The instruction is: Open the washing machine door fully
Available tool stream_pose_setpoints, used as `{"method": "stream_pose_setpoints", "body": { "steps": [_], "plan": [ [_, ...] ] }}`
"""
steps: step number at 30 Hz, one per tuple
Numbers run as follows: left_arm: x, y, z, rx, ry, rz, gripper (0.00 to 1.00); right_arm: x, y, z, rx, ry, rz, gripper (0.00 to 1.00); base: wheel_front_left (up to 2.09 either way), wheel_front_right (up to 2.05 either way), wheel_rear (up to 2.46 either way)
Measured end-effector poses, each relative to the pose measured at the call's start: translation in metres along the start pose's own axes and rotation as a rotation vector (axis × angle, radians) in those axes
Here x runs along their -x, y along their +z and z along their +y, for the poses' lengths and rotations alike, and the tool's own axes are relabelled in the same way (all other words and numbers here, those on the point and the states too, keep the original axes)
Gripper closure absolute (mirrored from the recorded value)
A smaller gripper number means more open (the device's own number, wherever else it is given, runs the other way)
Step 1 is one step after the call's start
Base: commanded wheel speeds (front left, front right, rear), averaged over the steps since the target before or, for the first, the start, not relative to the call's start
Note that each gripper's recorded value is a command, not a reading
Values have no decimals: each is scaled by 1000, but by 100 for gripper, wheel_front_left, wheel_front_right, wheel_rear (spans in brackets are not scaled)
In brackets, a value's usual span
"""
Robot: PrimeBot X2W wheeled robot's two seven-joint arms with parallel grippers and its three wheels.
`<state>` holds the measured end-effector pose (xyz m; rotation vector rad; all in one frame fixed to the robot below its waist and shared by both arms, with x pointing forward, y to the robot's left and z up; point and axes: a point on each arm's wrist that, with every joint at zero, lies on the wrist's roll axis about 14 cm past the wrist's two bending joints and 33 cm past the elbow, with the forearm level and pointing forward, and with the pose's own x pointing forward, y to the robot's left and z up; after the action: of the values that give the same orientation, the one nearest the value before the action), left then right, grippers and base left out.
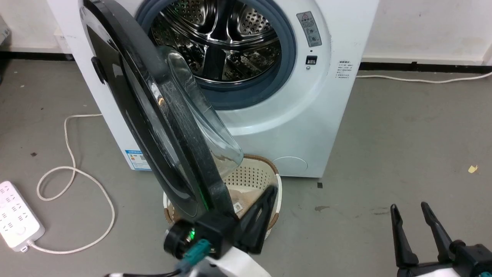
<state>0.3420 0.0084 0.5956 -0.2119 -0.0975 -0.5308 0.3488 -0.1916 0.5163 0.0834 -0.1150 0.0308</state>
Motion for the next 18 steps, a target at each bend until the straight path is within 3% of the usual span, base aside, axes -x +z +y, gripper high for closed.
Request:
{"method": "stream_pose_setpoints", "body": {
  "steps": [7, 18],
  "plan": [
    [8, -63, 35, 1, 118, 178, 100, -4, -4, 5, -13, 12, 9, 0, 0, 0, 0],
    [27, -70, 64, 5, 236, 162, 100, -14, -10, 23, -30, 71, 24, 0, 0, 0, 0]
  ]
}}
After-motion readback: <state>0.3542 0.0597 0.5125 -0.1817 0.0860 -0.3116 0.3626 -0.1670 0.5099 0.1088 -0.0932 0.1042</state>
